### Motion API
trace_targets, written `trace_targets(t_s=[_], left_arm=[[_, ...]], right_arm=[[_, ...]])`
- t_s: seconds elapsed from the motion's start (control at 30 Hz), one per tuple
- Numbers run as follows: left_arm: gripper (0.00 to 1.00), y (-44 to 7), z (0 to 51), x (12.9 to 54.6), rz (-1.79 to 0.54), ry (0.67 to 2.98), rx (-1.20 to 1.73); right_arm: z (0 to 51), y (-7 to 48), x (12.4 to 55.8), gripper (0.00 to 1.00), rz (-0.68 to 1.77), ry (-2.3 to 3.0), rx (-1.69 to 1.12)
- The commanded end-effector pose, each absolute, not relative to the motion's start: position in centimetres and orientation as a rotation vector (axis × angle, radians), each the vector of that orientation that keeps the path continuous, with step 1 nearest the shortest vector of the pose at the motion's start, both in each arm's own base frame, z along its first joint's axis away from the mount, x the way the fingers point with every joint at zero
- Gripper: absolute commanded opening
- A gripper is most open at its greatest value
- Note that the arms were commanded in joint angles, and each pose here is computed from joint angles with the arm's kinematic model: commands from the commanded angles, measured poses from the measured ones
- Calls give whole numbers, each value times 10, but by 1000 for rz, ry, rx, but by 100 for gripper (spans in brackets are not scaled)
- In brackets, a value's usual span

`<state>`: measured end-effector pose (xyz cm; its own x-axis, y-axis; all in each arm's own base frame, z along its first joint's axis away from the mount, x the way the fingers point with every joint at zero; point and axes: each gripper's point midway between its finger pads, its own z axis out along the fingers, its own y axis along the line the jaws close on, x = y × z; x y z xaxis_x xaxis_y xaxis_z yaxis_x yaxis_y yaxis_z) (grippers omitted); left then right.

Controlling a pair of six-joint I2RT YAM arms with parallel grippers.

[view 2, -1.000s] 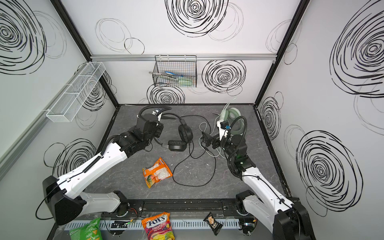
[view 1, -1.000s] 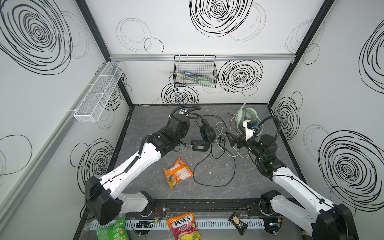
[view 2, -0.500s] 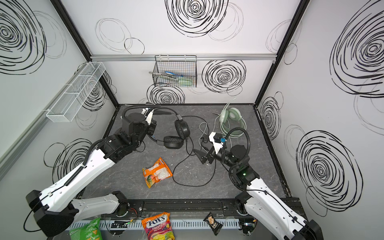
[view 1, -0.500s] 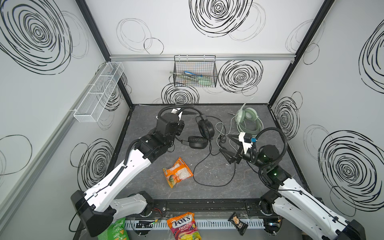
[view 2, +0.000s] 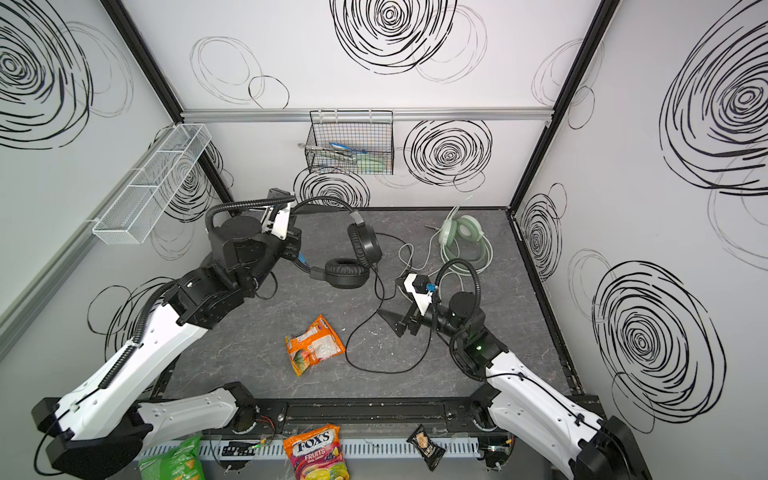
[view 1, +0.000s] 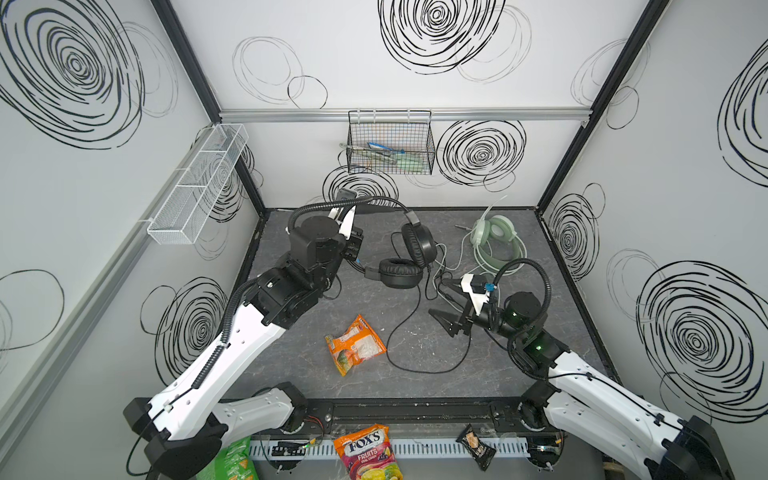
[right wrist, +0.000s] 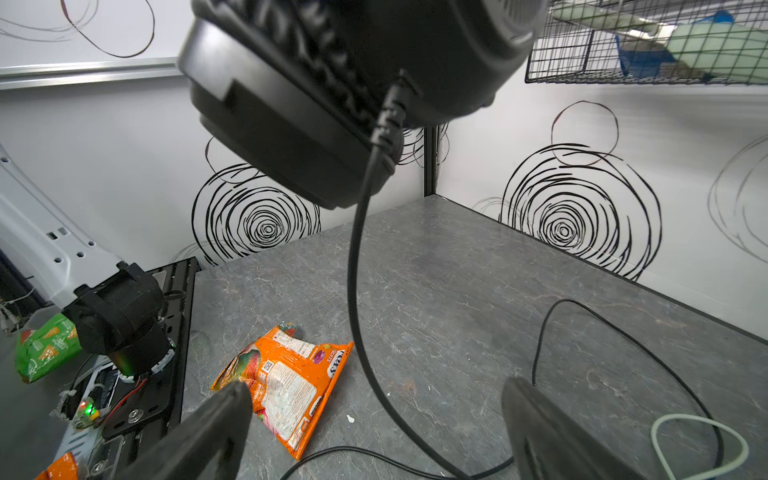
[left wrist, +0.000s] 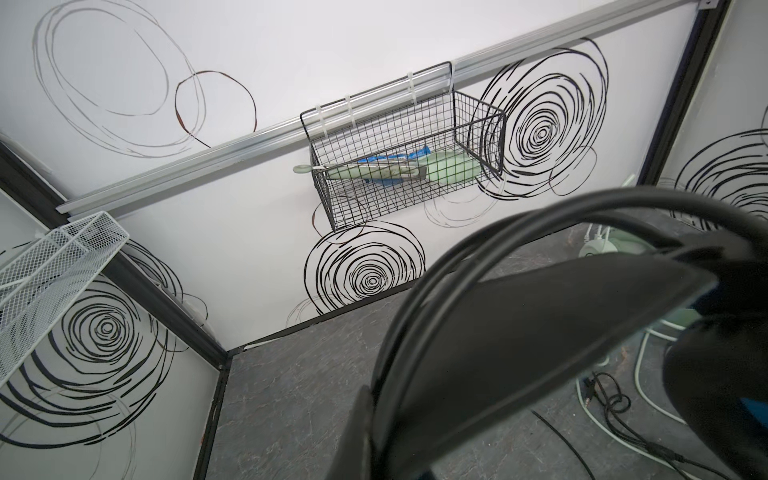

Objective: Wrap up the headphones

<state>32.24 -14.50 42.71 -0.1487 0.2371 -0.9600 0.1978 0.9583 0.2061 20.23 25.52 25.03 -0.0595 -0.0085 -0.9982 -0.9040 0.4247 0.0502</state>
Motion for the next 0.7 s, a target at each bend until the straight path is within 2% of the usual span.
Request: trace_targets(t_s=[0.0,0.17,0.4,0.67], left_arm=[[0,-149,477,308,-133,1607,256],[0,-152,485,302,-191,1596,264],[0,-159,493,300,-273,1594,280],[0,-153,496,307,-331,1591,249]], right_arm=[[276,265,202,97,887,1332,-896],[272,276,207,86,875,1331,-922],[257,280,210,76,871,1358,-929],[235,279,212,46,858,1406,-919]])
